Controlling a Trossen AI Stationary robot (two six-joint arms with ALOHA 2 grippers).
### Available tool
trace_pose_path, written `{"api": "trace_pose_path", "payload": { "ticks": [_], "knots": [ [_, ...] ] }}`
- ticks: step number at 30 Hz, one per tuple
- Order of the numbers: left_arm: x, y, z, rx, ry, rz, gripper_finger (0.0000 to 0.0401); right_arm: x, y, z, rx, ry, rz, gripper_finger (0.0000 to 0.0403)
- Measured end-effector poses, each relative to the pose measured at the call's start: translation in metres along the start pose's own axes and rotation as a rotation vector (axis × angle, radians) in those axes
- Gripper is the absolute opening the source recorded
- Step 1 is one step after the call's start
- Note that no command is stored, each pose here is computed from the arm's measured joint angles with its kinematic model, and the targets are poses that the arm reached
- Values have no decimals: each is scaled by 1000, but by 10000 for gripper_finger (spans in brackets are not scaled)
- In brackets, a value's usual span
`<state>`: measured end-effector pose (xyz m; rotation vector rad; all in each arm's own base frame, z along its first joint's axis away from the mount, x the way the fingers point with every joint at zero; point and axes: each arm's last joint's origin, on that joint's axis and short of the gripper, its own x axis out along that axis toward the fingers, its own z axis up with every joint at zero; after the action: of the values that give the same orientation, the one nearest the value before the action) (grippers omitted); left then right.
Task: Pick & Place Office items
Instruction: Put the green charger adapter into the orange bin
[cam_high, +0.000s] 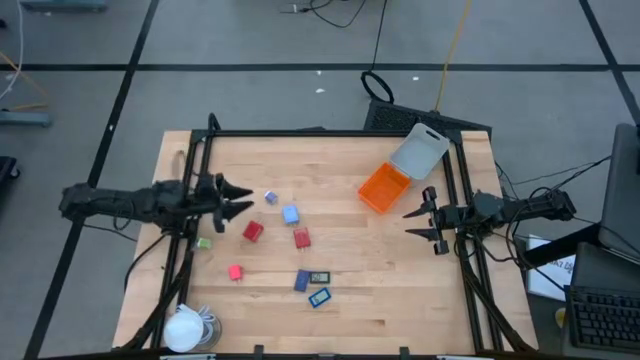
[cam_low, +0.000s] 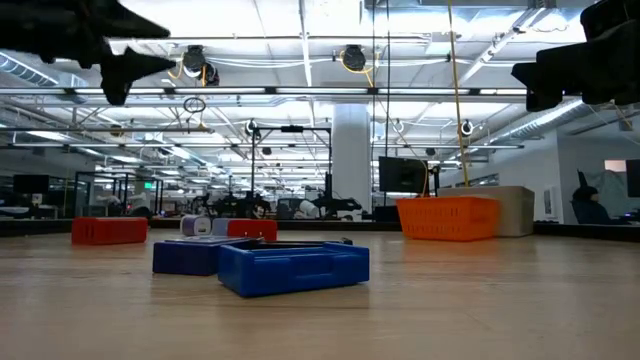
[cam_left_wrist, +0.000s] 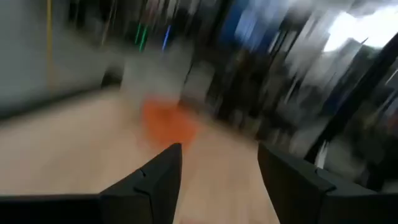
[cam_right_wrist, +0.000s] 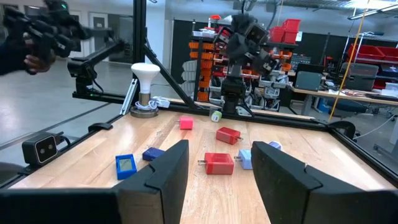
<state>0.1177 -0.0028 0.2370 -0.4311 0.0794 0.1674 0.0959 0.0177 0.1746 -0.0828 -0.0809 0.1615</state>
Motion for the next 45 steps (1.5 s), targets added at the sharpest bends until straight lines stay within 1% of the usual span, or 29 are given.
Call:
{"api": "trace_pose_path", "payload": {
  "ticks": [5,7,9,12,15,19,21,23,25,29,31,35,36,38,40,45],
  "knots": [
    [5,-21,31,44,464,71,214,0,0,0,0,0,0,167],
    [6,-27,41,66,617,104,214,0,0,0,0,0,0,167],
    [7,-31,44,104,750,138,214,0,0,0,0,1,0,167],
    [10,-33,42,165,905,183,214,0,0,0,0,0,0,167],
    [11,-30,30,221,1078,231,214,0,0,0,0,0,0,167],
    [7,-24,18,260,1316,346,214,0,0,0,0,0,0,167],
    [7,-22,14,272,1405,392,214,0,0,0,0,0,0,167],
    [8,-22,11,286,1461,417,214,0,0,0,0,0,0,167],
    [11,-23,7,311,1494,412,214,0,0,0,0,0,0,167],
    [17,-28,-1,417,1574,319,214,0,0,0,0,0,0,167],
    [19,-28,-7,453,1611,304,214,0,0,0,0,0,0,167],
    [16,-25,-26,460,1682,316,214,0,0,0,0,0,0,167],
    [15,-24,-29,479,1706,333,214,0,0,0,0,0,0,167],
    [15,-25,-32,531,1721,357,214,0,0,0,0,0,0,167],
    [16,-27,-34,546,1706,352,214,0,0,0,0,0,0,167],
    [22,-33,-40,523,1712,387,214,0,0,0,0,0,0,167]
  ]
}}
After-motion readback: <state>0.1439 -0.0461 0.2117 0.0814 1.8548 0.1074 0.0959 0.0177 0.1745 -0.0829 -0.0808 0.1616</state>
